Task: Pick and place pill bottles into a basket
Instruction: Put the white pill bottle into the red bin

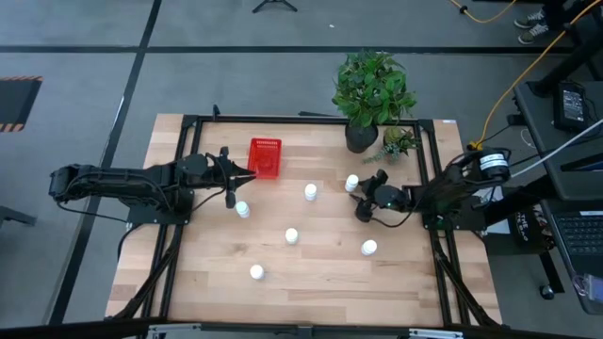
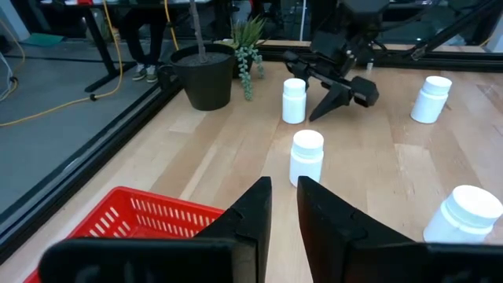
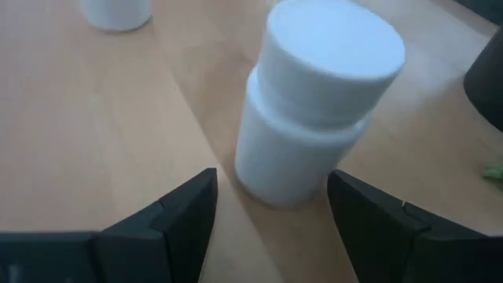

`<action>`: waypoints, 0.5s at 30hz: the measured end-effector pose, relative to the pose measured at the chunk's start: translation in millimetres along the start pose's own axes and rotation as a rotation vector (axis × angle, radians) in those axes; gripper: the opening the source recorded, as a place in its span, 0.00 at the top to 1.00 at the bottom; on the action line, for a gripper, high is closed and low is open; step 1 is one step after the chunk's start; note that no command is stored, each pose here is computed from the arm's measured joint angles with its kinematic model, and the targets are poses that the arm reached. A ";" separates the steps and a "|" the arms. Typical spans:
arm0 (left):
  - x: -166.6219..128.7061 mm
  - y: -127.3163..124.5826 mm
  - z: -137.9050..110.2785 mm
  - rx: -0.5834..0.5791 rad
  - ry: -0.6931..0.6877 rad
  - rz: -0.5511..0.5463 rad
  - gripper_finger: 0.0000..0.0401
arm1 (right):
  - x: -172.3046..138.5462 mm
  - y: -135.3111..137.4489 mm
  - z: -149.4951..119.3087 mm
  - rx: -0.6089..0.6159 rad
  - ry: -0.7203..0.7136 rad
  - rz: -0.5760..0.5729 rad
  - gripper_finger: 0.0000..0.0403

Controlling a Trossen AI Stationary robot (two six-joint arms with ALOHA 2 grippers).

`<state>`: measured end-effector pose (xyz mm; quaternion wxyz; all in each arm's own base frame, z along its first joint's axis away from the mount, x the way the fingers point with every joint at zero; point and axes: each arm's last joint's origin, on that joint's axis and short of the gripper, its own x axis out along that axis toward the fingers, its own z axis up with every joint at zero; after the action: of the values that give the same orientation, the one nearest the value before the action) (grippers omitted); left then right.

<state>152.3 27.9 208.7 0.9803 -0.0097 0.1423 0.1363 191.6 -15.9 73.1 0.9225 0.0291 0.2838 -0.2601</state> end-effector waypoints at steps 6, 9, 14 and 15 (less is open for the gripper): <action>0.0 0.0 -0.1 0.000 0.000 0.000 0.85 | 5.0 1.9 0.6 0.011 -0.030 0.000 0.39; 0.0 0.0 -0.1 0.000 0.000 0.000 0.85 | 5.8 2.0 -0.2 0.006 -0.031 -0.004 0.39; 0.0 0.0 -0.1 0.000 0.000 0.000 0.85 | 6.4 2.4 0.4 0.008 -0.045 -0.003 0.39; 0.0 0.0 -0.1 0.000 0.000 0.000 0.85 | 6.4 2.4 0.5 0.009 -0.046 -0.003 0.39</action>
<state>152.2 27.9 208.6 0.9803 -0.0096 0.1424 0.1362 197.6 -16.9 69.8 0.9282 0.0267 0.2612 -0.2636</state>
